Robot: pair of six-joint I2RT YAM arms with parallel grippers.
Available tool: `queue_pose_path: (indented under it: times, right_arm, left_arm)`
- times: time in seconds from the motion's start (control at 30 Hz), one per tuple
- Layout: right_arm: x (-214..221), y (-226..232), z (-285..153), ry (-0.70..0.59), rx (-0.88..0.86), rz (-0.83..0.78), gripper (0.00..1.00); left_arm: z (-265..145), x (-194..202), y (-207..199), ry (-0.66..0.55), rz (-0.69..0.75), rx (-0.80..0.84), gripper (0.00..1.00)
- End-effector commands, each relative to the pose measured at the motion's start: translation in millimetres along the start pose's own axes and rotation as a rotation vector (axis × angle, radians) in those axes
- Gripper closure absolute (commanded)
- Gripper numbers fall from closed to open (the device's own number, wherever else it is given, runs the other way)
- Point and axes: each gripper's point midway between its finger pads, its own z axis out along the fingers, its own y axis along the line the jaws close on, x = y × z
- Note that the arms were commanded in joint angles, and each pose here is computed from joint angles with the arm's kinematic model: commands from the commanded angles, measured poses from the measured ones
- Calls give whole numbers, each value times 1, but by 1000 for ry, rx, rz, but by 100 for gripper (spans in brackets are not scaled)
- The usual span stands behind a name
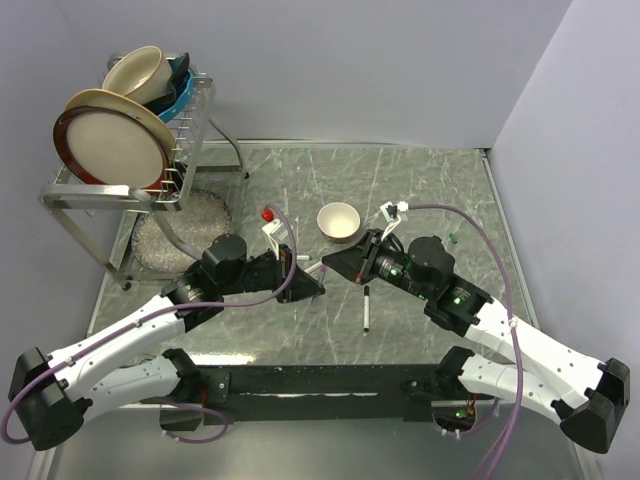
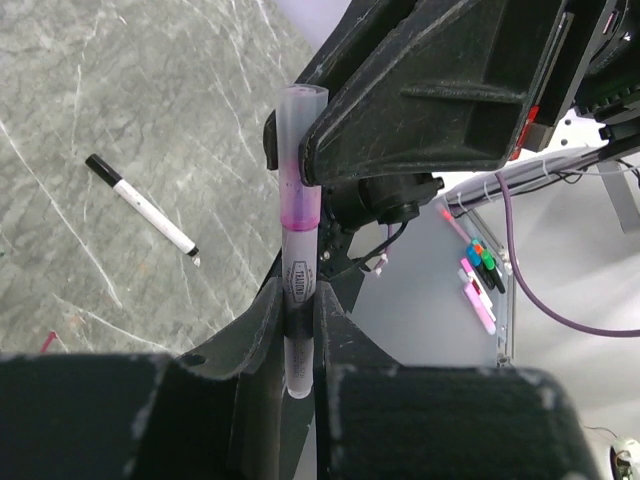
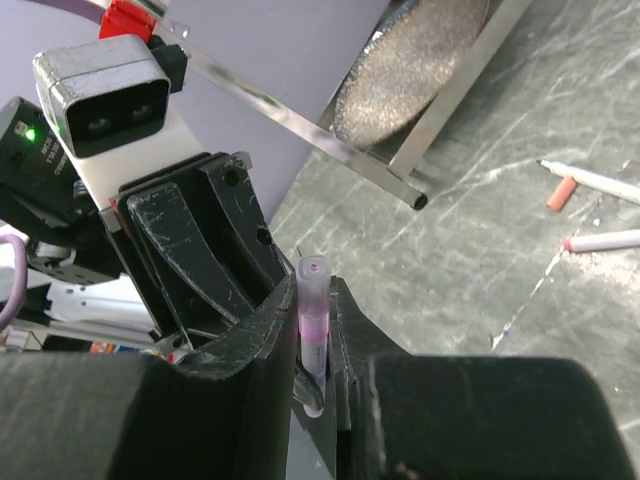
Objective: Insert the pens into the pen caps
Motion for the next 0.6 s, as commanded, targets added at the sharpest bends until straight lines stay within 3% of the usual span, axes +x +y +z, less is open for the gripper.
queue_pose_path:
  times: [0.0,0.57]
  right_arm:
    - [13,-6,-9,38,24,-42,100]
    - [84,-2,-15,171,-17,91,100]
  left_arm:
    - [-2,-24,-7,-92,42,6,99]
    - [5,-63,8,-197,79,-125,99]
